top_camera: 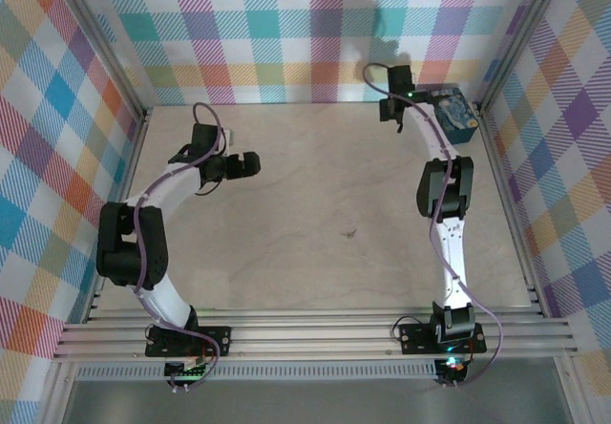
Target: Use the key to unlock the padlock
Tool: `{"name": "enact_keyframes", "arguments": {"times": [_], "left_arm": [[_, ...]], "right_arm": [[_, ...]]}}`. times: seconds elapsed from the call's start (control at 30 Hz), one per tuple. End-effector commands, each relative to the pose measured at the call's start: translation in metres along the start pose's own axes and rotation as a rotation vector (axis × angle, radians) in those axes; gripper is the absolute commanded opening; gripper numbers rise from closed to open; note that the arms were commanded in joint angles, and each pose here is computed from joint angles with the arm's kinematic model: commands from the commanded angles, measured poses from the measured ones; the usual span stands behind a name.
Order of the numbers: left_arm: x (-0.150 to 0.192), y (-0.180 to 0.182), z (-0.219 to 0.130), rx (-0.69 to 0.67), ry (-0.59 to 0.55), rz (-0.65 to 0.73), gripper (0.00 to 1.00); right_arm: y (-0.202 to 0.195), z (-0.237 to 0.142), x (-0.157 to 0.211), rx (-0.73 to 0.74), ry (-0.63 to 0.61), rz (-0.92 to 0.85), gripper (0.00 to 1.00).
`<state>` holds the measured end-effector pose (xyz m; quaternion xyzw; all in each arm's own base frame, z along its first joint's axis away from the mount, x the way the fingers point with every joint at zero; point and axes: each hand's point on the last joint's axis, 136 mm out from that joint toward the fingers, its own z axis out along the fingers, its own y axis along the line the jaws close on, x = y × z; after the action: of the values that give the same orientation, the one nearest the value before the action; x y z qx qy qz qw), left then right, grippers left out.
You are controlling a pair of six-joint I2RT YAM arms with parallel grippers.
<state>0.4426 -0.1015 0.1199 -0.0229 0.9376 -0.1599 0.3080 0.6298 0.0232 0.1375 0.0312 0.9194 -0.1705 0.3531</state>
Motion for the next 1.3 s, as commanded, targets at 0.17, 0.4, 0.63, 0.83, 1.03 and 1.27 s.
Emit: {"name": "enact_keyframes", "arguments": {"times": [0.17, 0.4, 0.63, 0.83, 1.03, 1.27], "left_arm": [[0.017, -0.026, 0.013, 0.075, 0.125, -0.015, 1.0], [0.02, -0.042, 0.014, 0.113, 0.174, 0.003, 1.0], [0.03, -0.055, 0.01, 0.139, 0.236, 0.02, 1.0], [0.032, -0.067, 0.004, 0.158, 0.283, 0.044, 1.0], [0.032, -0.079, 0.004, 0.175, 0.32, 0.064, 1.0], [0.036, -0.091, 0.003, 0.19, 0.359, 0.085, 1.0]], "right_arm": [[-0.037, -0.013, 0.016, 0.094, 0.093, 0.221, 1.0], [-0.045, -0.015, 0.005, 0.109, 0.038, 0.497, 0.98], [-0.065, -0.01, -0.009, 0.218, -0.07, 0.631, 0.95], [-0.092, -0.012, -0.002, 0.33, -0.11, 0.766, 0.91], [-0.118, -0.019, 0.023, 0.417, -0.109, 0.942, 0.88], [-0.138, -0.019, 0.05, 0.461, -0.094, 1.057, 0.91]]}}
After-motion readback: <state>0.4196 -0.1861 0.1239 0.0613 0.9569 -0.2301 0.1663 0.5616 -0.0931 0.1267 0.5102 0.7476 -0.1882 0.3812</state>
